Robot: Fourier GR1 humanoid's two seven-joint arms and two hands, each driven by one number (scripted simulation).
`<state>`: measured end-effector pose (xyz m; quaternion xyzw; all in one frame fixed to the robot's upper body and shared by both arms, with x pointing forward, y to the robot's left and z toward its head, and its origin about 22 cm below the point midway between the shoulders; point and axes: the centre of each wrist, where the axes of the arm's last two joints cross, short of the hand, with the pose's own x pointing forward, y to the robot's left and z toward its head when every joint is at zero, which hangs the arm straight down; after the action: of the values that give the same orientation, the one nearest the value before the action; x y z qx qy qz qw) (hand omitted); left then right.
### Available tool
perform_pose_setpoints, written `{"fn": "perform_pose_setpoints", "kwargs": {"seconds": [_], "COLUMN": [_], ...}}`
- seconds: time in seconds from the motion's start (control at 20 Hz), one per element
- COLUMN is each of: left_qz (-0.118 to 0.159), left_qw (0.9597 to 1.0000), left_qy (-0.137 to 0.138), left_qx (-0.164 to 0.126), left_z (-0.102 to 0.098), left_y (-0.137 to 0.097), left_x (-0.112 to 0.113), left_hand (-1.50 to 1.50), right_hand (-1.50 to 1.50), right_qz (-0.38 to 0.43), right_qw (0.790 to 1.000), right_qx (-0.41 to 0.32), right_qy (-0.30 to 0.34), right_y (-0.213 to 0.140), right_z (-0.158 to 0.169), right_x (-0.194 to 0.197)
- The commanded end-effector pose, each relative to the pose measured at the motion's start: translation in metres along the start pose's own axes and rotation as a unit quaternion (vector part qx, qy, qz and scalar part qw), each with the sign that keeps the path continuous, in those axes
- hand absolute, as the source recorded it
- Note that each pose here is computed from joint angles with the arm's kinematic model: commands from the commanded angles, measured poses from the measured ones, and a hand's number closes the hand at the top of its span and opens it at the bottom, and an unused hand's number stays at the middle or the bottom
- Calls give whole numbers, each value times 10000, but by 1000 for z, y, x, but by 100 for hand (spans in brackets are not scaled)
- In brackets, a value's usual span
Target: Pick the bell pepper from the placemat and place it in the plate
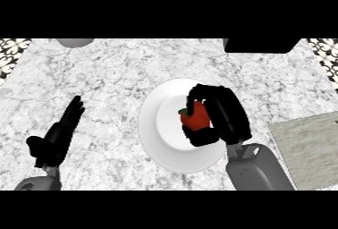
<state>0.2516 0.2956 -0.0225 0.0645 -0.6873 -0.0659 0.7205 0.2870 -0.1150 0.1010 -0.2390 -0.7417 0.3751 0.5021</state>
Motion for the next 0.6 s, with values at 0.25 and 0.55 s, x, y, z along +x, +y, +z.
{"fn": "perform_pose_setpoints", "kwargs": {"seconds": [0.25, 0.55], "left_qz": [31, 2], "left_qw": [10000, 10000], "left_qy": [12, -2], "left_qx": [-8, -61], "left_z": [-9, 2], "left_y": [8, -1], "left_x": [-12, -2], "left_hand": [0, 0], "right_hand": [-150, -150], "right_qz": [-469, -1411], "right_qw": [9947, 9829], "right_qx": [-120, -536], "right_qy": [912, 1055], "right_y": [49, 40], "right_z": [-30, -42], "right_x": [-5, -22]}}
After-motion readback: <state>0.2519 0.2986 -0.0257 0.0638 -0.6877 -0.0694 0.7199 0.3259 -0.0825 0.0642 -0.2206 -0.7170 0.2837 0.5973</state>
